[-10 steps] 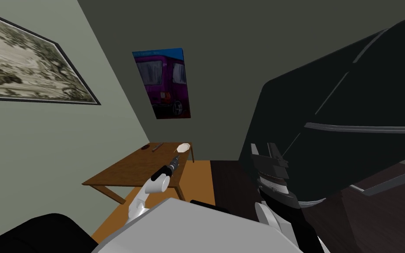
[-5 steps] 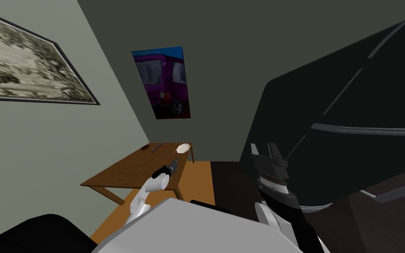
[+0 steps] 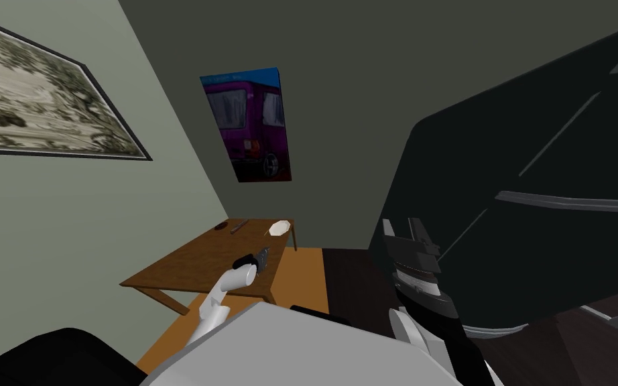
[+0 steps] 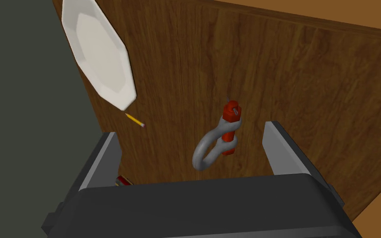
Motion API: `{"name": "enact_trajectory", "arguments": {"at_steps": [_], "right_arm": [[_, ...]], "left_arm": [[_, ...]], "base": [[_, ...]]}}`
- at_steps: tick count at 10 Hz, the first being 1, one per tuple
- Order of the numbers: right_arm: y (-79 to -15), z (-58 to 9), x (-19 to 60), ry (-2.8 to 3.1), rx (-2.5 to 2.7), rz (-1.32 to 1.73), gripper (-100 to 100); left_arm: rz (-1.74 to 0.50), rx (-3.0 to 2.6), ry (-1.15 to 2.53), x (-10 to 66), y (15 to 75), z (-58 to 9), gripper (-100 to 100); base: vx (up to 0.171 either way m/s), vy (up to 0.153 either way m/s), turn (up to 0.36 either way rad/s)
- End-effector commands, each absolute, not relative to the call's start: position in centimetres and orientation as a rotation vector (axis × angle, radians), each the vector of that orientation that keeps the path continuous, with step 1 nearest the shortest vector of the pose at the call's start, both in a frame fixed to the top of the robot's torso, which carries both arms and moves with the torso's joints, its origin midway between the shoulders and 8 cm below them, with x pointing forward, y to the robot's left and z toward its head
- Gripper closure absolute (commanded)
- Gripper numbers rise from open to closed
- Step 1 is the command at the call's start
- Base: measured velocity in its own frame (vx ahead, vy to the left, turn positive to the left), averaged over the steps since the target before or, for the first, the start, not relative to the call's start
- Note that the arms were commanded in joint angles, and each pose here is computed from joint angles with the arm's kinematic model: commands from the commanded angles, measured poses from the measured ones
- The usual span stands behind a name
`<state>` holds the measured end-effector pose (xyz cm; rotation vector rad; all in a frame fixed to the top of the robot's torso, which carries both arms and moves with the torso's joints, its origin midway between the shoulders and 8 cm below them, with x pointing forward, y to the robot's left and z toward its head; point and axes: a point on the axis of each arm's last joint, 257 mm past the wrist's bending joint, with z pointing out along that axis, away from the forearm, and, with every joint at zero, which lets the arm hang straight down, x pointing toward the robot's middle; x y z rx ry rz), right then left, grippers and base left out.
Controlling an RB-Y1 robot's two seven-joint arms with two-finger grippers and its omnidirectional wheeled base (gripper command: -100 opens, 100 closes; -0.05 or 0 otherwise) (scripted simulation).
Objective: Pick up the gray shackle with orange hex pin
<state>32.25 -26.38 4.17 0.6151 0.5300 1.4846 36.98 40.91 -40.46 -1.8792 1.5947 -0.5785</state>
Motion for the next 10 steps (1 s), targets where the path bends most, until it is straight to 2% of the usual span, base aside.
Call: {"name": "enact_trajectory", "arguments": {"at_steps": [1,10], "right_arm": [[-26.4,4.2,32.2,0.530,0.615,1.485,0],[-26.4,4.2,32.2,0.530,0.615,1.485,0]], "left_arm": [[-0.526,-1.930,1.617,36.1,42.2,-41.8,-100],[-0.304,-2.064,1.666,33.3,48.1,-44.8,-100]], "base": [[0.081,0.021,0.044],[0.079,0.041,0.032]]}}
